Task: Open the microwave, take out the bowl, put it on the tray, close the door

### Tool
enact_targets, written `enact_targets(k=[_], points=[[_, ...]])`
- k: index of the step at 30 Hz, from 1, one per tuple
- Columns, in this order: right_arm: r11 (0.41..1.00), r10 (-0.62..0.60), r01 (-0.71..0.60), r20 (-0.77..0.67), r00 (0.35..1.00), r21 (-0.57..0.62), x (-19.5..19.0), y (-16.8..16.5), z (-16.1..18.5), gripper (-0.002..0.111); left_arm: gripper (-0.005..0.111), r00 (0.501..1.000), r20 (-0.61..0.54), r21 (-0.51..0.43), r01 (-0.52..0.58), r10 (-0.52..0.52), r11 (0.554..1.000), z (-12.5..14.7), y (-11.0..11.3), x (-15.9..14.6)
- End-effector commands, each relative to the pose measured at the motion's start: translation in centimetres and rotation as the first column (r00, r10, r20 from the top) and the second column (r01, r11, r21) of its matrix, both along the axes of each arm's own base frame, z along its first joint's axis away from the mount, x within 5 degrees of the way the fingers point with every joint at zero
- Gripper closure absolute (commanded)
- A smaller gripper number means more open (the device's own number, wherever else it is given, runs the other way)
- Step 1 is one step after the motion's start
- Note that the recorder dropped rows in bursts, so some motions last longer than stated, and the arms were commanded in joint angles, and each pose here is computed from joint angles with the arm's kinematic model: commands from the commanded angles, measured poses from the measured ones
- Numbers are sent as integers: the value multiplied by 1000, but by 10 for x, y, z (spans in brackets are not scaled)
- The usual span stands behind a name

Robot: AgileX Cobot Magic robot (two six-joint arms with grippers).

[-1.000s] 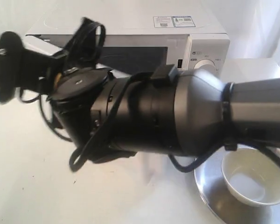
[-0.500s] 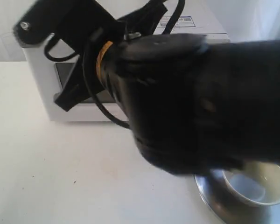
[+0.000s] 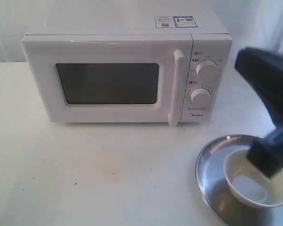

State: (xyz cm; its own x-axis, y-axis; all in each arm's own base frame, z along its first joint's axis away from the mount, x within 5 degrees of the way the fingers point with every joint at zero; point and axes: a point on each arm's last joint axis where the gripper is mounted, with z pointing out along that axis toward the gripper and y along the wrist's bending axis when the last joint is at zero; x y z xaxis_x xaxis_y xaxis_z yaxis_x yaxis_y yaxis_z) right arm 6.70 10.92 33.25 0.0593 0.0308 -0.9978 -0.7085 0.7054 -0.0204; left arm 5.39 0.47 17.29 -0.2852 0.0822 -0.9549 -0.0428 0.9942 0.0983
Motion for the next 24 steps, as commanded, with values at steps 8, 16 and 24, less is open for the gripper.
enact_targets(k=[8,16,24], points=[[997,38,-28,-147,988,68,-4,-27,-61,108,107,1000,5,-9,-1,1,1000,1,0,0],[998,-27,33,-114,993,48,0,-31,-61,108,107,1000,5,-9,-1,1,1000,1,0,0],[975,-166,180,-111,980,129,6,-65,-73,108,107,1000,5,-9,-1,1,1000,1,0,0]])
